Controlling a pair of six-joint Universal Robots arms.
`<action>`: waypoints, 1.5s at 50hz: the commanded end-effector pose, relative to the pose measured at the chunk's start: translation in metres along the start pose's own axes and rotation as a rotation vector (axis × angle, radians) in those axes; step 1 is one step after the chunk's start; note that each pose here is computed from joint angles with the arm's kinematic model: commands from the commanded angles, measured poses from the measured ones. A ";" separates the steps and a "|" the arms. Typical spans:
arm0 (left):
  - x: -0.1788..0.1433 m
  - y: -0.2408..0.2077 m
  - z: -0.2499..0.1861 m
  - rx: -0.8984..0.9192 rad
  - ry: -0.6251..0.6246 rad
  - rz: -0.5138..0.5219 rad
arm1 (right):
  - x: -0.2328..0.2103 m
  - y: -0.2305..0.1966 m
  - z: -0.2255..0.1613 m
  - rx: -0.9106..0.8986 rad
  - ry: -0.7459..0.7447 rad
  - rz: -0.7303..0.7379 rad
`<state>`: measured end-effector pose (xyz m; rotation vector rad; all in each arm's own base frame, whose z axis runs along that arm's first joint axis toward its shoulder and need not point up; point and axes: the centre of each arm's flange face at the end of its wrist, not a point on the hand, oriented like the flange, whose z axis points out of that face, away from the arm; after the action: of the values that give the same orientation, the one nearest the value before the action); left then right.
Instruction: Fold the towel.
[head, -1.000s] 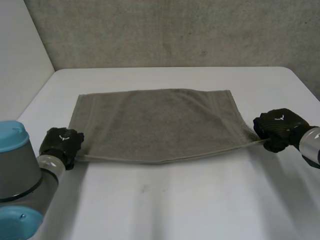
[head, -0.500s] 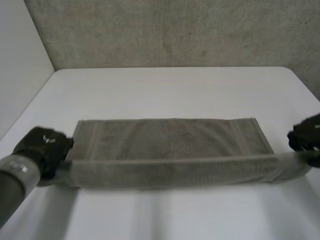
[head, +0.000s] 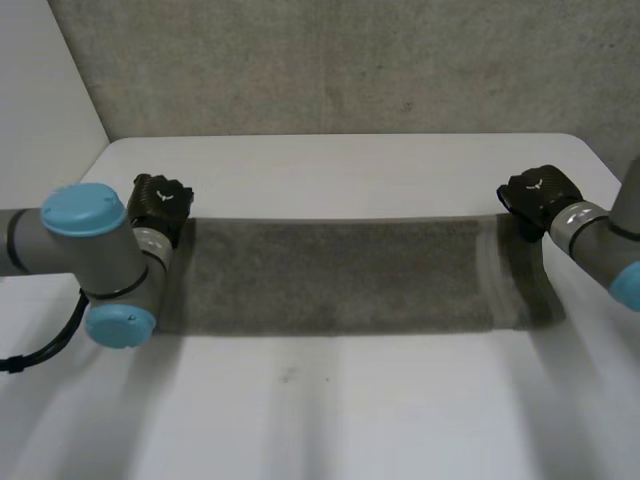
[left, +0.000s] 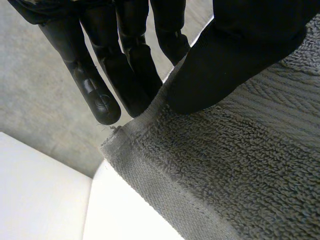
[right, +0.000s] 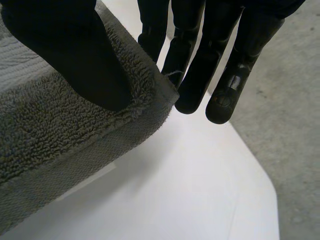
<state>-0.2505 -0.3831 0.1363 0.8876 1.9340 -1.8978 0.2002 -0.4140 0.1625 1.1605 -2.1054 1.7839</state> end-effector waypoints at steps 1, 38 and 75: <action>0.016 0.008 0.013 0.076 0.022 0.002 | -0.006 0.013 0.024 0.013 0.079 -0.022; -0.038 -0.047 -0.135 0.100 0.034 -0.413 | -0.004 0.031 -0.111 -0.017 -0.140 0.172; -0.036 -0.037 -0.142 -0.001 0.067 -0.561 | 0.000 0.088 -0.078 -0.035 -0.049 0.082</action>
<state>-0.2144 -0.2510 0.2001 0.4320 2.4096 -2.1714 0.1340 -0.3312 0.1103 1.2224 -2.3232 1.7730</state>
